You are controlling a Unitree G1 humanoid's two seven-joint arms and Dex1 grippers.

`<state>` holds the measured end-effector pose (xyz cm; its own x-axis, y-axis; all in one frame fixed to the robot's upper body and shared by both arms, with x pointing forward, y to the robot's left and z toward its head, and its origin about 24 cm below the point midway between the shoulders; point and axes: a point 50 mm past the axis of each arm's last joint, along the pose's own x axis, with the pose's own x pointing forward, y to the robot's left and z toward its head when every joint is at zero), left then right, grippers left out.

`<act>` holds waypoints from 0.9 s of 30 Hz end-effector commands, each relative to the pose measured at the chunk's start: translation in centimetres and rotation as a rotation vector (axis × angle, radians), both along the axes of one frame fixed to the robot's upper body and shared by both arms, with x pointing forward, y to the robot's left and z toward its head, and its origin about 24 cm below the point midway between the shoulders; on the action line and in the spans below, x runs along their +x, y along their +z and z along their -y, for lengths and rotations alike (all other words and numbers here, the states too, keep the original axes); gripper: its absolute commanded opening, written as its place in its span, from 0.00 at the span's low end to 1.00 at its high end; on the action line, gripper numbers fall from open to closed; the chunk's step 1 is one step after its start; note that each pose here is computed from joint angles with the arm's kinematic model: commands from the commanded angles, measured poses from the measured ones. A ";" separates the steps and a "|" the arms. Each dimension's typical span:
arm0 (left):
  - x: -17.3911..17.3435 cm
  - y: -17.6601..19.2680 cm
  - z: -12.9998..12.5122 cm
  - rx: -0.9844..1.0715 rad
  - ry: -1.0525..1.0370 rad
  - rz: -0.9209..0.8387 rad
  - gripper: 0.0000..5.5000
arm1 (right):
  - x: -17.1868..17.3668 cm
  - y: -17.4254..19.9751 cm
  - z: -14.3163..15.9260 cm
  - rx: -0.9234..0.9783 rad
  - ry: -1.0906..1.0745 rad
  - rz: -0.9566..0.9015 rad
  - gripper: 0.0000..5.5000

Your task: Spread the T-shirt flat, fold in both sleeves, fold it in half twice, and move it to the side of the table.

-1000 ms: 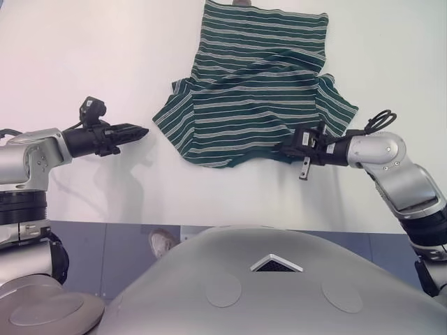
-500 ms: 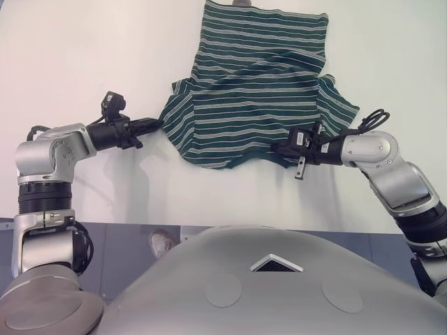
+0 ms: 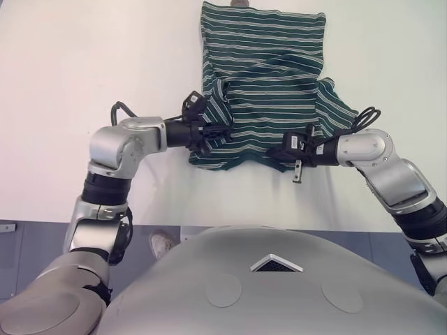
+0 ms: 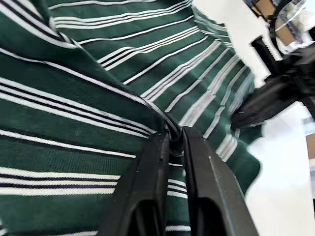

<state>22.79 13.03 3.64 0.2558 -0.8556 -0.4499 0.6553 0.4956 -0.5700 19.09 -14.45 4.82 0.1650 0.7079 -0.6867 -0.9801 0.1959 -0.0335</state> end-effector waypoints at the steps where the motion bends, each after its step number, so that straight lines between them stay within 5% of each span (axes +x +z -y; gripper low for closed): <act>1: 0.4 0.6 -0.7 0.034 0.007 0.054 0.19 | -1.4 -1.0 0.1 -0.010 -0.046 -0.092 0.14; 3: 0.6 2.7 -1.5 -0.011 0.000 0.119 0.19 | 0.8 1.3 1.0 0.118 -0.241 0.018 0.14; 7: 0.7 7.3 -3.6 -0.127 0.050 0.240 0.19 | 3.3 6.8 8.7 0.403 -0.750 0.079 0.18; 11: 1.3 6.4 -3.7 -0.112 0.148 0.241 0.19 | 2.5 4.4 14.9 0.208 -1.061 -0.014 0.32; 20: 2.2 3.9 -2.7 -0.140 0.267 0.216 0.19 | 2.4 -2.7 14.8 0.283 -1.128 -0.398 0.36; 27: 1.3 1.5 -2.1 -0.163 0.369 0.191 0.19 | 1.7 -2.2 16.3 0.231 -1.065 -0.458 0.10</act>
